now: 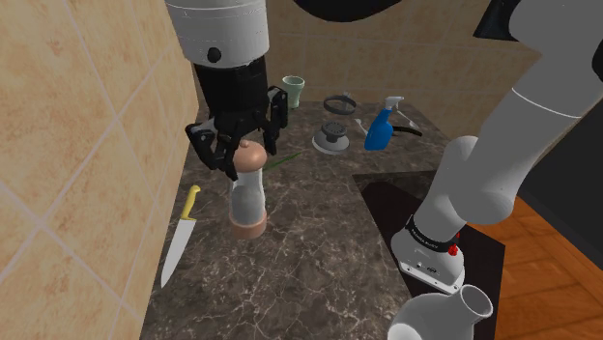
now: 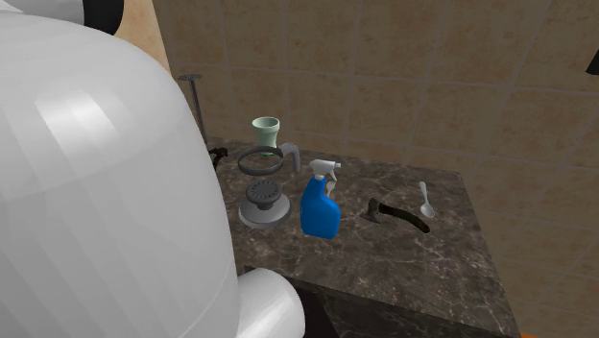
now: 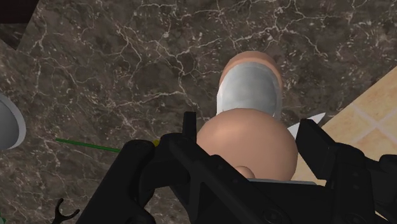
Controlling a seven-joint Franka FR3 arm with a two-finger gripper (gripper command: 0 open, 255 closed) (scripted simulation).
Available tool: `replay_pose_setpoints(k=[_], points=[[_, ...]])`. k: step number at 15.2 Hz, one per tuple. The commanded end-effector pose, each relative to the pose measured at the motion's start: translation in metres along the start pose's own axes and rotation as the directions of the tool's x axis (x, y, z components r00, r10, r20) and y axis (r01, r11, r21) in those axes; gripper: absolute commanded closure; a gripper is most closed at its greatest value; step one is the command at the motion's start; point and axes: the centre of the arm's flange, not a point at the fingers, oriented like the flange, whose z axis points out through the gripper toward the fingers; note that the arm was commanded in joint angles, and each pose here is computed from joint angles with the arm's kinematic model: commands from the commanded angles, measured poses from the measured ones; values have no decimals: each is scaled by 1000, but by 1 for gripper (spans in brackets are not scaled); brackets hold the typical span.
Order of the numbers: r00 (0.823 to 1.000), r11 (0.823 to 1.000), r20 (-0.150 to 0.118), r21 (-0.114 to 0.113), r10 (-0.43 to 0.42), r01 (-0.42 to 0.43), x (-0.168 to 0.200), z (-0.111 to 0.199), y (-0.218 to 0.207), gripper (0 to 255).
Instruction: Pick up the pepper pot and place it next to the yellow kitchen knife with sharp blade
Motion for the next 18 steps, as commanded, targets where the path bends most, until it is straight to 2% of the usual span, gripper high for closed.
replay_pose_setpoints(k=[1, 18], points=[[1000, 1000, -1, 0, 0, 0, 0, 11, -2, 255], [1000, 1000, -1, 0, 0, 0, 0, 100, -15, 255]])
